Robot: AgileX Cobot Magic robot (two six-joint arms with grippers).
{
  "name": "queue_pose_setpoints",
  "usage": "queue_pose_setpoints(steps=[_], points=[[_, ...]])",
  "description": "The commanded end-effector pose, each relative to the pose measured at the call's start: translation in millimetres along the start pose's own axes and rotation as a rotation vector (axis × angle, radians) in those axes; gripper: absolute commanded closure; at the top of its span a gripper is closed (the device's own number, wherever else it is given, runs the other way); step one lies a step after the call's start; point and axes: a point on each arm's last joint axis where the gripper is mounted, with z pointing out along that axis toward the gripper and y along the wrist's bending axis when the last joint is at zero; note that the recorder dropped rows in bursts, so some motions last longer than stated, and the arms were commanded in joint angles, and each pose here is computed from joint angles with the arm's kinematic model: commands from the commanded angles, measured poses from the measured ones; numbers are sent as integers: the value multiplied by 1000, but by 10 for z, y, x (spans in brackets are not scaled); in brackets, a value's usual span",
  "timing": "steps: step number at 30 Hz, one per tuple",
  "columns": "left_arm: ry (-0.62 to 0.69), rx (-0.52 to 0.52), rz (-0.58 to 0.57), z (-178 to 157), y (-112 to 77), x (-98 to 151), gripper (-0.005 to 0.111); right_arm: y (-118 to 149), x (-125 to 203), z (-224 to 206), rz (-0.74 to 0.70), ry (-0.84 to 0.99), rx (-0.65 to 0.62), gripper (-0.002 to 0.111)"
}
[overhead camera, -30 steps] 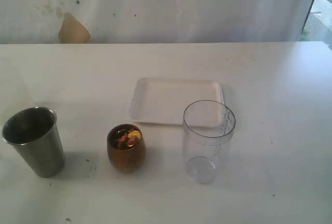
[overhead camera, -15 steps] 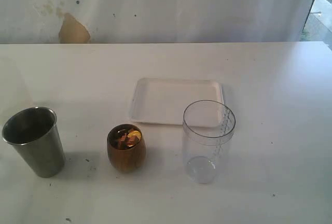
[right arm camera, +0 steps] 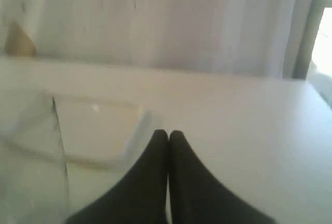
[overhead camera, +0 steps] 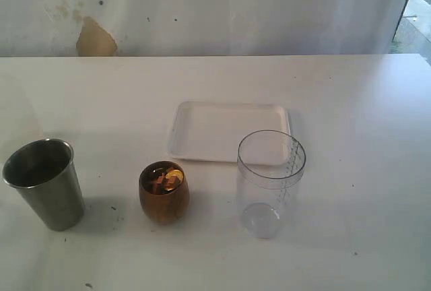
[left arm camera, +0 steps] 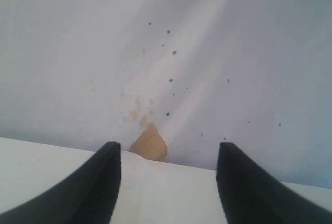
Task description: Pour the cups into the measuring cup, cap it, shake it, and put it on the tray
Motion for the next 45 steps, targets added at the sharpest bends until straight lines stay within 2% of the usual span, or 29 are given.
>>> queue_pose_setpoints(steps=[1, 3, 5, 8, 10, 12, 14, 19, 21, 24, 28, 32, 35, 41, 45], points=[[-13, 7, 7, -3, -7, -17, 55, -16, -372, -81, 158, -425, -15, 108], [-13, 7, 7, -3, -7, -17, 55, -30, -563, -198, 171, -673, -24, 108], [-13, 7, 7, -3, -7, -17, 55, -36, -651, -277, 232, -803, -55, 108], [-13, 7, 7, -3, -7, -17, 55, -25, -687, -286, 292, -801, -94, 108], [-13, 7, 7, -3, -7, -17, 55, 17, -794, -306, 229, -783, -114, 108], [-13, 7, 7, -3, -7, -17, 55, 79, -934, -278, 141, -746, -148, 100], [-13, 7, 7, -3, -7, -17, 55, 126, -1074, -234, 86, -724, -179, 84], [-8, 5, 5, -3, -5, -13, 55, 142, -1406, 21, 129, -618, -200, 19], [-6, 4, 4, -3, -4, -11, 55, 180, -1489, 158, 41, -570, -211, 3], [-6, 4, 4, -3, -4, -11, 55, 296, -1563, 330, -130, -528, -299, 3], [-6, 4, 4, -3, -4, -11, 55, 491, -1584, 499, -56, -409, -560, 3], [-6, 4, 4, -3, -4, -11, 55, 622, -1514, 643, -15, -274, -744, 3], [-6, 4, 6, -3, -4, -11, 55, 722, -1481, 683, -6, -259, -902, 3], [-6, 4, 6, -3, -4, -11, 55, 927, -1357, 883, 18, -133, -984, 3], [-6, 4, 6, -3, -4, -11, 55, 1188, -1146, 991, -46, -19, -1036, 3]])
